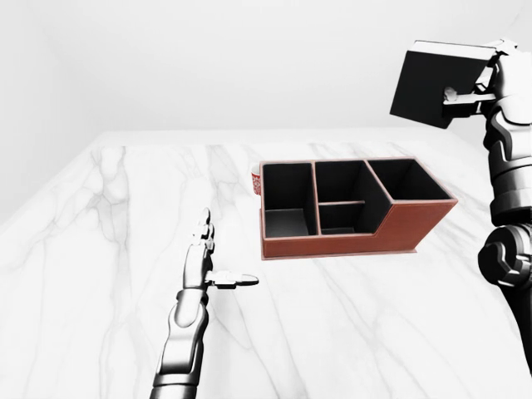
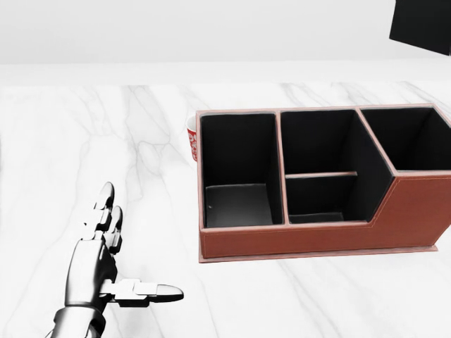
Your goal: Pick up the book and place it in the right compartment of the caddy.
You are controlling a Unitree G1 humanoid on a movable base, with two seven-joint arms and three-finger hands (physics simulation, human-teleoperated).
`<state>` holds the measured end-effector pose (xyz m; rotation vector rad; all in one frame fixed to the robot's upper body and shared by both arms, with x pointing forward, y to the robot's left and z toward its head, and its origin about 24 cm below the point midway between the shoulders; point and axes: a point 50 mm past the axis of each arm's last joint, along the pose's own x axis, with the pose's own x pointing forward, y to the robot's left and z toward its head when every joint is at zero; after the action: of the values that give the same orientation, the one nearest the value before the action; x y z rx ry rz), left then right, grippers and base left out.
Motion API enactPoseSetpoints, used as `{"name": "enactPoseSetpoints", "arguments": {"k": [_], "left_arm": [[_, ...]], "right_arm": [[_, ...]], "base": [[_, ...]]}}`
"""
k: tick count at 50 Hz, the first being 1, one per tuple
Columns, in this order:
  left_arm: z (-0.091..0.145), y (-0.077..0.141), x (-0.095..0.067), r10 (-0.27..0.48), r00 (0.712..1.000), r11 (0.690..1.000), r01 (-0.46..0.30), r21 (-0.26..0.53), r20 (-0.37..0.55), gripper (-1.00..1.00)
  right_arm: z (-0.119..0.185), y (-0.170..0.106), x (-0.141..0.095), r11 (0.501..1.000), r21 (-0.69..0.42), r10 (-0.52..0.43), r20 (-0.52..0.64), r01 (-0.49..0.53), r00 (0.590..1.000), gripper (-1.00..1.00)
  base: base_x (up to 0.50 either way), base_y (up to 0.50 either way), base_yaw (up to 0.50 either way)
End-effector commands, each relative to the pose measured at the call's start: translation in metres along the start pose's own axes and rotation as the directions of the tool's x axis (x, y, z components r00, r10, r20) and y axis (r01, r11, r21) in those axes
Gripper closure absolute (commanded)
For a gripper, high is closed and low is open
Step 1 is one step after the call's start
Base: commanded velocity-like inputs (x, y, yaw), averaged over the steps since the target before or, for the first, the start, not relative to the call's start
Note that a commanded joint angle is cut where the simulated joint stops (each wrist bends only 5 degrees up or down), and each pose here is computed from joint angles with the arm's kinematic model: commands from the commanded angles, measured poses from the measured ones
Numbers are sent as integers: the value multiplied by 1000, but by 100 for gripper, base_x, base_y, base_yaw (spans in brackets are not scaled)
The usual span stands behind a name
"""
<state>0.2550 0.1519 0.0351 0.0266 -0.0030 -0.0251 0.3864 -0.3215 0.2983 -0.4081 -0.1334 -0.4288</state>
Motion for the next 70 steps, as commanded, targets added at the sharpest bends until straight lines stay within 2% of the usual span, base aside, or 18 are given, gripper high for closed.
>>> {"name": "enactPoseSetpoints", "arguments": {"k": [1,19,31,70], "left_arm": [[-1,0,0,-1,1000,1000,1,2,0,-100],[-1,-1,-1,-1,1000,1000,1,4,-1,-100],[-1,0,0,0,1000,1000,0,4,-3,-100],[0,-1,0,-2,1000,1000,2,6,-1,-100]], "right_arm": [[-1,-14,1,995,82,-63,-27,65,998,100],[-41,-9,-5,995,66,-70,-137,80,988,100],[-58,-9,-9,995,50,-74,-179,84,981,100],[-80,1,-14,997,26,-64,-220,72,973,100]], "base": [[0,0,0],[0,0,0],[0,0,0],[0,0,0]]}}
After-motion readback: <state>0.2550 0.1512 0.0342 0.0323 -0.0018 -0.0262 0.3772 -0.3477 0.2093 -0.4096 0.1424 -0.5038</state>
